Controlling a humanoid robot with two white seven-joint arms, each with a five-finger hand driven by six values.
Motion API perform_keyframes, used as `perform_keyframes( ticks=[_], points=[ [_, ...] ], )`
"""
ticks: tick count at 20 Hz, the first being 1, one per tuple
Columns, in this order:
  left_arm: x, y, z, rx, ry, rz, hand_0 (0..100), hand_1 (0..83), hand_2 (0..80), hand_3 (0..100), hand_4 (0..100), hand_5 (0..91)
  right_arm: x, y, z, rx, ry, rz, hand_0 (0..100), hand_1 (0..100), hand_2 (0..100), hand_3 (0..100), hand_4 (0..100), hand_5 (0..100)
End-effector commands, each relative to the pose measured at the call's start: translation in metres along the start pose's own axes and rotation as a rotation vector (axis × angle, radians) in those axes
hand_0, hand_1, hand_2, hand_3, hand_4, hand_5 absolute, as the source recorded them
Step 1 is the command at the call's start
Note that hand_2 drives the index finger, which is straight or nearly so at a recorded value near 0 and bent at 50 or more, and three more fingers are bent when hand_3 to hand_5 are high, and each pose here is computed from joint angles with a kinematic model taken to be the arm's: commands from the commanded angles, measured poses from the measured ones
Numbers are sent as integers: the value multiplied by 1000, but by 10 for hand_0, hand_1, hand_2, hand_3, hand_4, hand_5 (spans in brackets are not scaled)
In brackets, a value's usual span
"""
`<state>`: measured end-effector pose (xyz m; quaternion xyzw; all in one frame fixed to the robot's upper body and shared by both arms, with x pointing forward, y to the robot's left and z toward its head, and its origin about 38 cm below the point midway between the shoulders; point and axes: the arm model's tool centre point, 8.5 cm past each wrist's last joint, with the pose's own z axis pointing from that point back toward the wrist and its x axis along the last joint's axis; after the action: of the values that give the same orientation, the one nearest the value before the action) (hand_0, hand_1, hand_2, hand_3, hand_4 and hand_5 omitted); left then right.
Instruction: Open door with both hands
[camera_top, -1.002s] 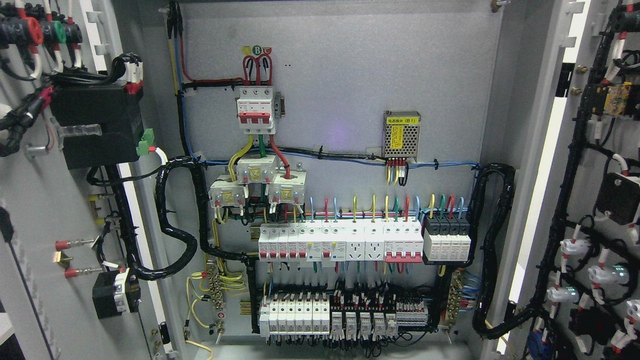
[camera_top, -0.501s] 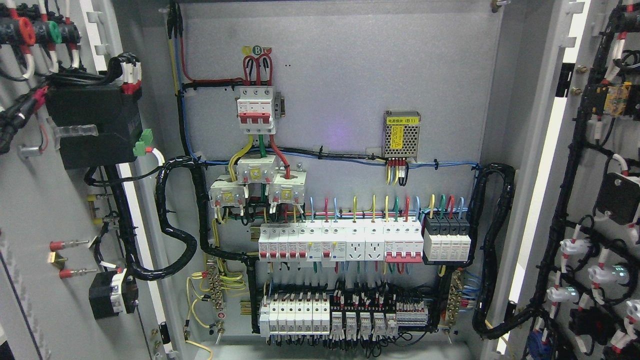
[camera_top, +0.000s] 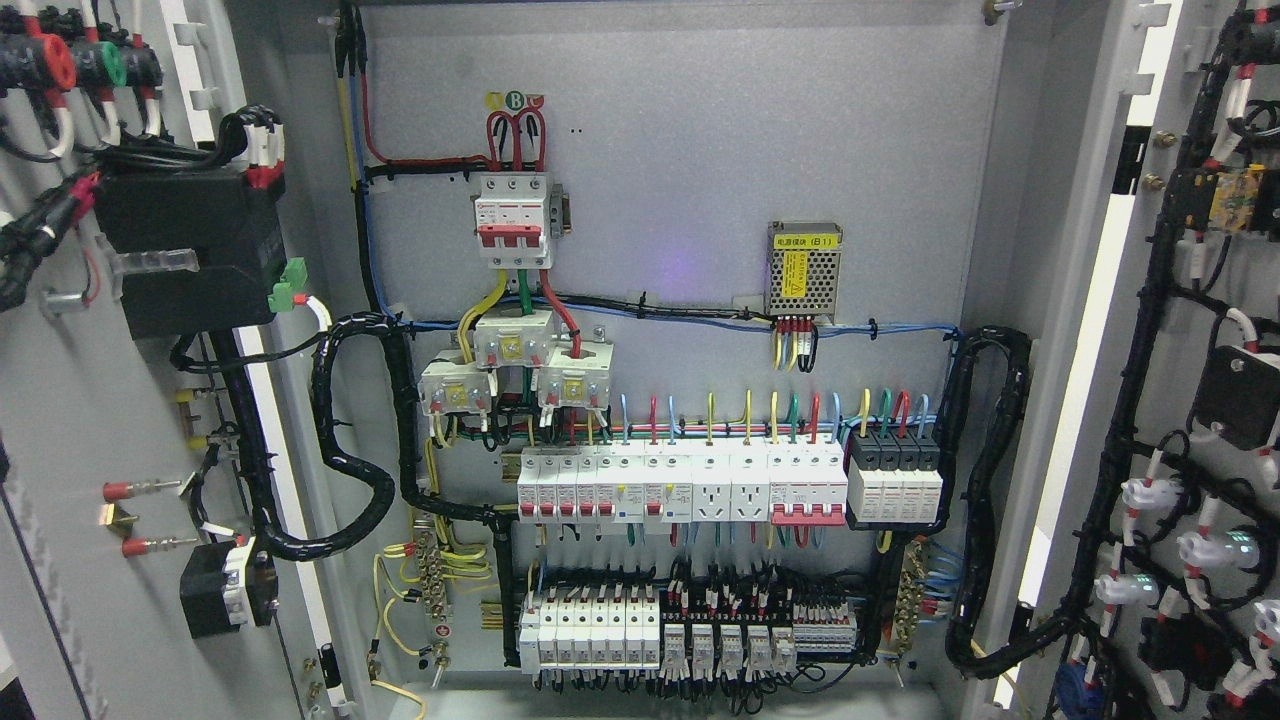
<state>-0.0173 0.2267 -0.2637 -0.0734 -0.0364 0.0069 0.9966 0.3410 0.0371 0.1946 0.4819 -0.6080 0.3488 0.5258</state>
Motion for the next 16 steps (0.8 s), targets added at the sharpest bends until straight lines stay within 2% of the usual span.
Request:
perform_keyframes(
  ticks=[1, 3, 5, 9, 14, 16],
  points=[
    [60, -1, 13, -6, -275, -128, 0, 0, 0, 0, 30, 0, -7, -51, 61, -230, 3, 32, 107, 0, 0, 0, 0, 0],
    [73, -9, 25, -28, -359, -198, 0, 0, 0, 0, 31, 0, -11, -57, 77, -284, -14, 47, 107, 0, 0, 0, 0, 0],
    [85, -9, 42, -42, -444, -238, 0, 0, 0, 0, 31, 0, -13, -60, 92, -340, -44, 58, 107, 0, 0, 0, 0, 0],
    [98, -18, 84, -88, -601, -356, 0, 0, 0, 0, 31, 0, -19, -63, 129, -465, -108, 106, 107, 0, 0, 0, 0, 0],
    [101, -20, 132, -121, -816, -459, 0, 0, 0, 0, 31, 0, -35, -44, 167, -494, -158, 128, 107, 0, 0, 0, 0, 0],
    [102, -21, 143, -131, -885, -478, 0, 0, 0, 0, 31, 0, -34, -33, 179, -496, -176, 137, 107, 0, 0, 0, 0, 0]
  ],
)
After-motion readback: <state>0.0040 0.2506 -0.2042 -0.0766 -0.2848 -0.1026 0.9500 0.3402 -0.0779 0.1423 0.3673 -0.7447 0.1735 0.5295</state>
